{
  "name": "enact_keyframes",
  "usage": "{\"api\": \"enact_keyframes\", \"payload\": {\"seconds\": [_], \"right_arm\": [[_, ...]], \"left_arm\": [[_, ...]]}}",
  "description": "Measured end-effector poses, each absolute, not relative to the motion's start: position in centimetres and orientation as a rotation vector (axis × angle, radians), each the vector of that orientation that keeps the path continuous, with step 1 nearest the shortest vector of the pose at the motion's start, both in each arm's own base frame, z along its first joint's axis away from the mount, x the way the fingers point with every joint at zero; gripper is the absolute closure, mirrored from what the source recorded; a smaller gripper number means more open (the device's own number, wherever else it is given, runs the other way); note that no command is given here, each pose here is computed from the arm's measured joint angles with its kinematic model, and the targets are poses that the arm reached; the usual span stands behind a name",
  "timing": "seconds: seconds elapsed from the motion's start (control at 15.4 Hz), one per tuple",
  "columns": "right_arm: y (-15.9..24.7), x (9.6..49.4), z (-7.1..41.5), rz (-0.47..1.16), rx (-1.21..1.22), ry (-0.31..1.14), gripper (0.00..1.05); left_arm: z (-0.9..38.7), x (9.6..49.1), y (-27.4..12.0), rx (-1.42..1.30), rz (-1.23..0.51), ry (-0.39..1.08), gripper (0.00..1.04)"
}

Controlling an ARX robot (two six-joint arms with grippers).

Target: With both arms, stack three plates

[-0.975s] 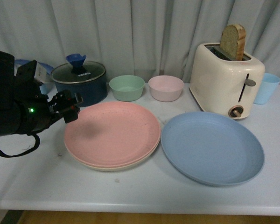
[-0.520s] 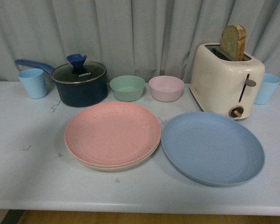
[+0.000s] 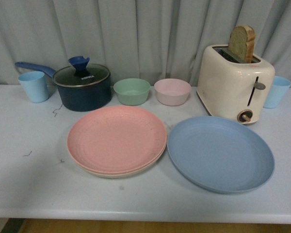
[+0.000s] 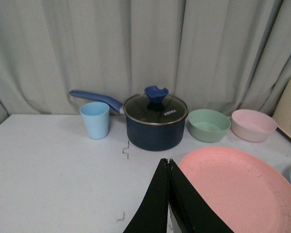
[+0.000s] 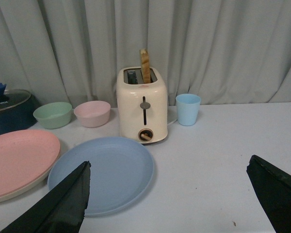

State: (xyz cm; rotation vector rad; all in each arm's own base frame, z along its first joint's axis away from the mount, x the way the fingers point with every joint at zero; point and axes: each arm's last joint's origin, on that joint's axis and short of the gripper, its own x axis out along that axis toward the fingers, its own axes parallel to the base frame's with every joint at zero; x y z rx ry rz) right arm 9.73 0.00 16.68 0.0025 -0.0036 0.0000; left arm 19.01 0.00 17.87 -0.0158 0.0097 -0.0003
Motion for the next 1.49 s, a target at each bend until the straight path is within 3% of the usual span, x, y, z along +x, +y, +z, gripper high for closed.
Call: {"api": "enact_keyframes", "payload": {"seconds": [0.26,0.32,1.49], "right_arm": [[0.0,9.7,16.7,0.000,0.002,-0.004,0.06],[0.0,9.7,16.7,0.000,0.002,-0.004,0.06],[0.0,9.7,16.7,0.000,0.002,-0.004,0.06]], "left_arm": [[16.7,16.2,0.0,-0.016,0.000,-0.007,1.03],[15.7,15.5,0.0,-0.015,0.001,0.046,1.03],[17.0,11.4,0.0,-0.015,0.000,-0.012,1.03]]}}
